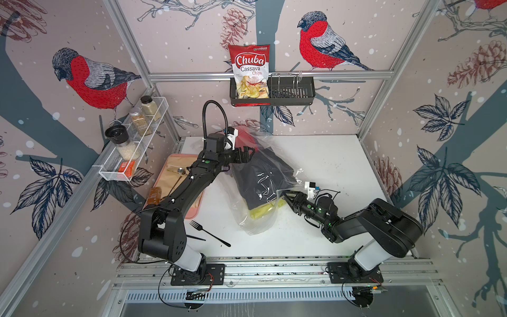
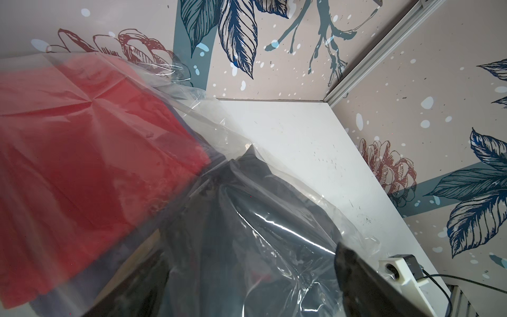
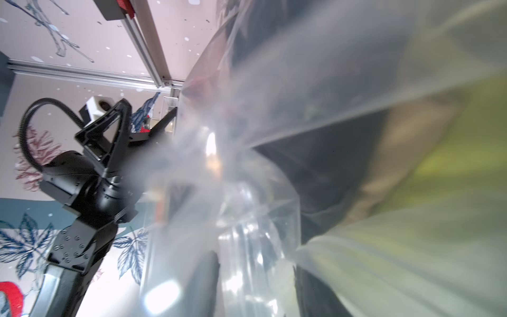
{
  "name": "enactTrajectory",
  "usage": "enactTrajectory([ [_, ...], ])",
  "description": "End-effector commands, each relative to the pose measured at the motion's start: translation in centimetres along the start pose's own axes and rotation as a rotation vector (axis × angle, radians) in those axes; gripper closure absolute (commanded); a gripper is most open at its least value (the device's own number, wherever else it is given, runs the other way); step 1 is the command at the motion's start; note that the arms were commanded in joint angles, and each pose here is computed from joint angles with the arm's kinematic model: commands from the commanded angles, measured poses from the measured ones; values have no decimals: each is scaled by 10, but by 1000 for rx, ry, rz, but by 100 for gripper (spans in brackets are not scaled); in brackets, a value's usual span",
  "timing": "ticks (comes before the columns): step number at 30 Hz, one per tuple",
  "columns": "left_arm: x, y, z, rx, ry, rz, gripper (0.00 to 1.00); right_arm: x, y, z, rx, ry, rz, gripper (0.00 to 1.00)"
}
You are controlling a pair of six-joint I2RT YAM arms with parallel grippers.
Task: Take the trousers out of the vacuum bag
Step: Adjust the vacuum bag at the center of the board.
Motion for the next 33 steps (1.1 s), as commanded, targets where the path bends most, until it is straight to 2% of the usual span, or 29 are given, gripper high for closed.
enactTrajectory([
  [1,5,-3,-7,8,10,-6,3,-5,-5,13,59,-25,22,52],
  [5,-4,-1,-34,56,87,67,4,-7,-14,4,-71,-61,5,52],
  [8,-21,3,-55,70,142,150,10,-4,-17,-1,-174,-106,-16,62],
  [11,-45,4,-73,68,187,231,20,-2,-21,-1,-239,-144,-23,63],
  [16,-92,4,-106,111,295,324,21,3,-33,-3,-314,-185,-77,63],
  [21,-123,-1,-134,73,350,366,18,8,-35,1,-295,-211,-82,50],
  [24,-141,1,-147,107,420,399,17,10,-34,4,-288,-219,-87,52],
  [28,-158,4,-160,69,428,415,17,15,-33,8,-283,-215,-94,54],
  [33,-171,5,-173,83,439,402,16,18,-31,11,-282,-210,-98,55],
])
Point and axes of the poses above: each gripper's point midway between its finger pads, its own y axis out along the fingers, its own z axis along the line the jaws close on, x = y × z, the point moved 8 cm from there along -y, back along the fingers, and after that the axes turned 2 degrees about y, right-handed, at the moved point
